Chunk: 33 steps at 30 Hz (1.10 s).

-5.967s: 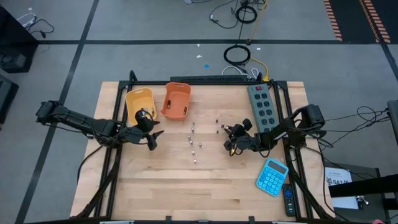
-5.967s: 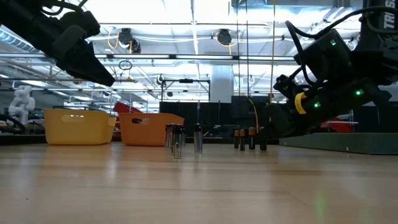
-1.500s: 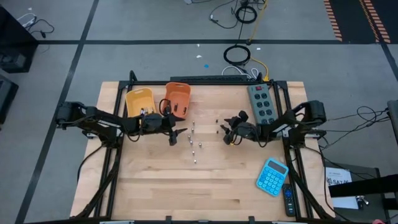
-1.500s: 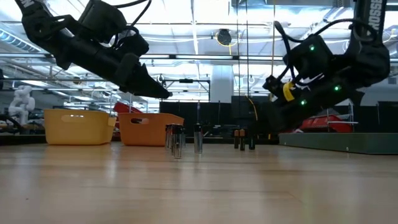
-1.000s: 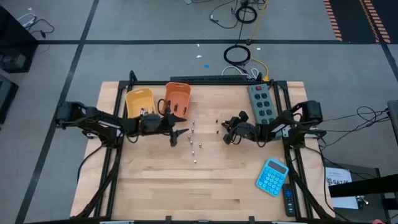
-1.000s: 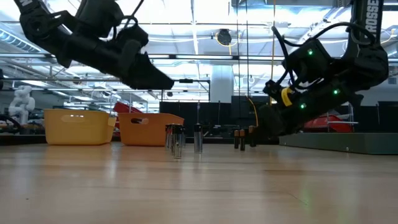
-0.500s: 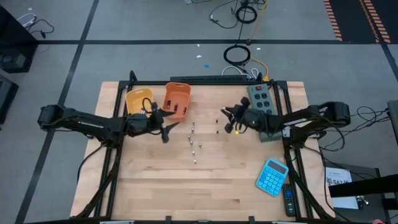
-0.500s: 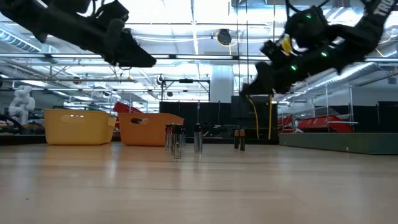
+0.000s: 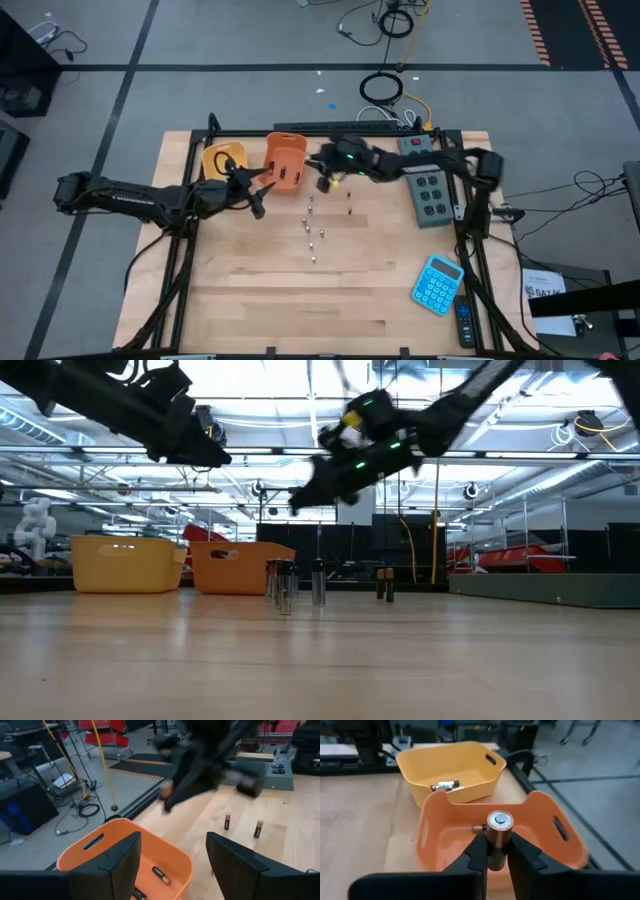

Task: Sort batteries
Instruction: Put the black battery into the orange bin, then put the silver battery into the yellow bin

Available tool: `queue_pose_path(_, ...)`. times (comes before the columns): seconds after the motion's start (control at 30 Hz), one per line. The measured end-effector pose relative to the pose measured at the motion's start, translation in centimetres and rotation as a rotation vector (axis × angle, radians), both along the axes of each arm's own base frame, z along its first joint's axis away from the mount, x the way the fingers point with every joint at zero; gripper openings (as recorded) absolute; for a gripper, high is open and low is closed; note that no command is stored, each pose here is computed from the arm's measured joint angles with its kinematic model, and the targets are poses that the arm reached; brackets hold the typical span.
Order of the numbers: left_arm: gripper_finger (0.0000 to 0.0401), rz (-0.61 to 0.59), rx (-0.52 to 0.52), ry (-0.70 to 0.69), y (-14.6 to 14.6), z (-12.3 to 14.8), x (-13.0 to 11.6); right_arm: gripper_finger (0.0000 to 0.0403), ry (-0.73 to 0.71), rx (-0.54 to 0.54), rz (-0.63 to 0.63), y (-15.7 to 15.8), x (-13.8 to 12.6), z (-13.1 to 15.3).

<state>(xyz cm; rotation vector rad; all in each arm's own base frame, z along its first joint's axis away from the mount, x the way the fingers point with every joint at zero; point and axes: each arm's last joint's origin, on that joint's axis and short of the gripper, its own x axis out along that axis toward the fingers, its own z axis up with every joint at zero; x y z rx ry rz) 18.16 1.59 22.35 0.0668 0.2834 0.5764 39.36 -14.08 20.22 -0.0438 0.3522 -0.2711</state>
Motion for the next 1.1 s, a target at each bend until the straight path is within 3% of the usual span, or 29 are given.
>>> queue_pose_path(0.23,0.0235,-0.029,-0.086,0.000,-0.2,-0.3,-0.2,0.0061,0.096,0.062,0.046,-1.9,4.9,-1.6)
queue_pose_path(0.37,0.0235,-0.050,-0.188,0.033,-0.3,-1.1,-0.4,0.0096,0.098,0.062,0.077,-1.9,5.1,-1.1)
queue_pose_path(0.5,0.0235,-0.043,-0.192,0.105,-0.3,-1.9,-0.3,0.0130,0.096,0.035,0.085,-1.8,4.7,0.1)
queue_pose_path(0.6,0.0235,-0.038,-0.202,0.120,-0.3,-2.3,0.0,0.0145,0.122,0.019,0.098,-1.3,4.2,1.4)
queue_pose_path(0.67,0.0235,-0.036,-0.266,0.081,-0.3,-2.4,0.3,0.0148,0.170,0.010,0.110,-0.5,3.5,2.4)
queue_pose_path(0.83,0.0234,-0.061,-0.352,0.058,-0.9,-2.9,1.1,0.0145,0.201,-0.080,0.170,3.5,1.7,5.3)
queue_pose_path(0.97,0.0234,-0.118,-0.331,0.044,-1.4,-3.2,2.1,0.0142,0.233,-0.086,0.150,5.3,-0.5,4.1)
queue_pose_path(1.1,0.0234,-0.208,-0.347,0.071,-1.9,-3.9,2.9,0.0142,0.155,-0.031,0.080,6.7,-3.6,1.6)
